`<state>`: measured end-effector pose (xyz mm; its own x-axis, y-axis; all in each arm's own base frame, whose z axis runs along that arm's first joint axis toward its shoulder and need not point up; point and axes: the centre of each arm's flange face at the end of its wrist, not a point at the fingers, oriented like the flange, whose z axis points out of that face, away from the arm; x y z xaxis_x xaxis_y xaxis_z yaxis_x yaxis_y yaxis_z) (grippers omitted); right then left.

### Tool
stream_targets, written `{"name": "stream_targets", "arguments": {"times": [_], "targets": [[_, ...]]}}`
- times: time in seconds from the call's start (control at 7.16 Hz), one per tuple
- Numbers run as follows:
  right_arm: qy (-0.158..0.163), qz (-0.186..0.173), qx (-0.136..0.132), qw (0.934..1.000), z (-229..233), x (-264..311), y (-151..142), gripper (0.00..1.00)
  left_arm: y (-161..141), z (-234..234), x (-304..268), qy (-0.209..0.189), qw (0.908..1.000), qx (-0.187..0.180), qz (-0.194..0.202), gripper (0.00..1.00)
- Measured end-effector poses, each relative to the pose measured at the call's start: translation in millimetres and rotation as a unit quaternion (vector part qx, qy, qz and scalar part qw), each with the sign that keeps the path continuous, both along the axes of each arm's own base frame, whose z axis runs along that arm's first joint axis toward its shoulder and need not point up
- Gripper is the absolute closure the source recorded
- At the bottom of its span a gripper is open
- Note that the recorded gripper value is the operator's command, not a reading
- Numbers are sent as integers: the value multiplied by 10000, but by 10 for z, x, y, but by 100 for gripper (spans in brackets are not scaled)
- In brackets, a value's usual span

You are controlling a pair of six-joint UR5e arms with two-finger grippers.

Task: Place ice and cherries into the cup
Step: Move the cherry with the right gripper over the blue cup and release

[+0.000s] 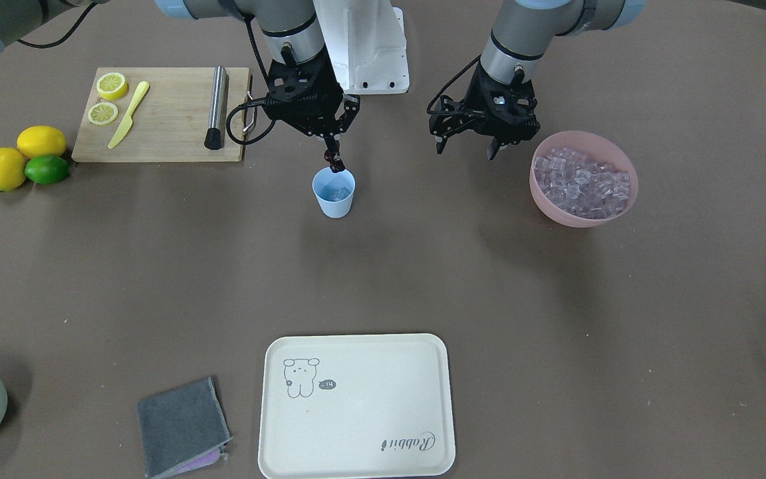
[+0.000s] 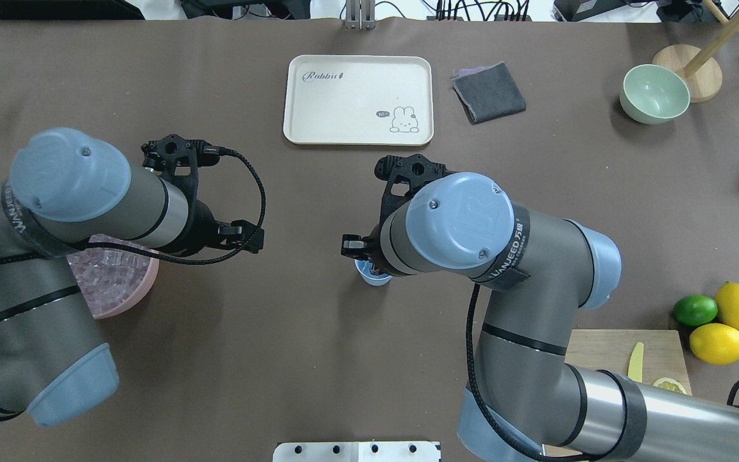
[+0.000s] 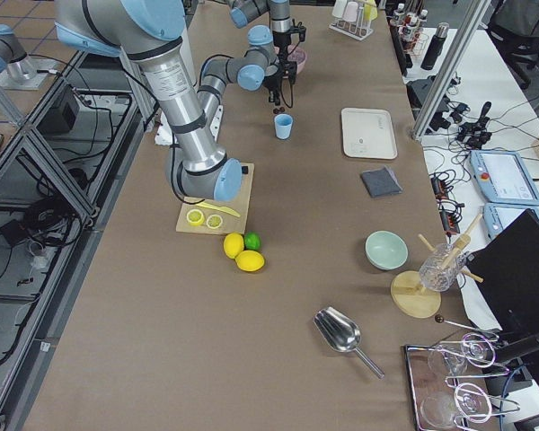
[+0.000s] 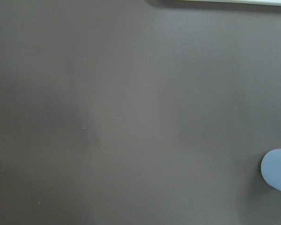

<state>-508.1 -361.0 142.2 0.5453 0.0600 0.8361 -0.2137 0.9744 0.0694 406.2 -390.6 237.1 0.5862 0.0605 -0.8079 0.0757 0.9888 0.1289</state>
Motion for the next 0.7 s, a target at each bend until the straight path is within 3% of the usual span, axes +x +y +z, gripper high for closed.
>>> {"name": "stream_targets", "arguments": {"times": [0.14,0.7], "targets": [[35,25,3,10000,0,-45,-66,1,-25,18,-11,-23,10000,16,-2,4],[64,99,-62,9999,36,65,-260,0,-378,134,-432,-17,10000,13,86,4]]}}
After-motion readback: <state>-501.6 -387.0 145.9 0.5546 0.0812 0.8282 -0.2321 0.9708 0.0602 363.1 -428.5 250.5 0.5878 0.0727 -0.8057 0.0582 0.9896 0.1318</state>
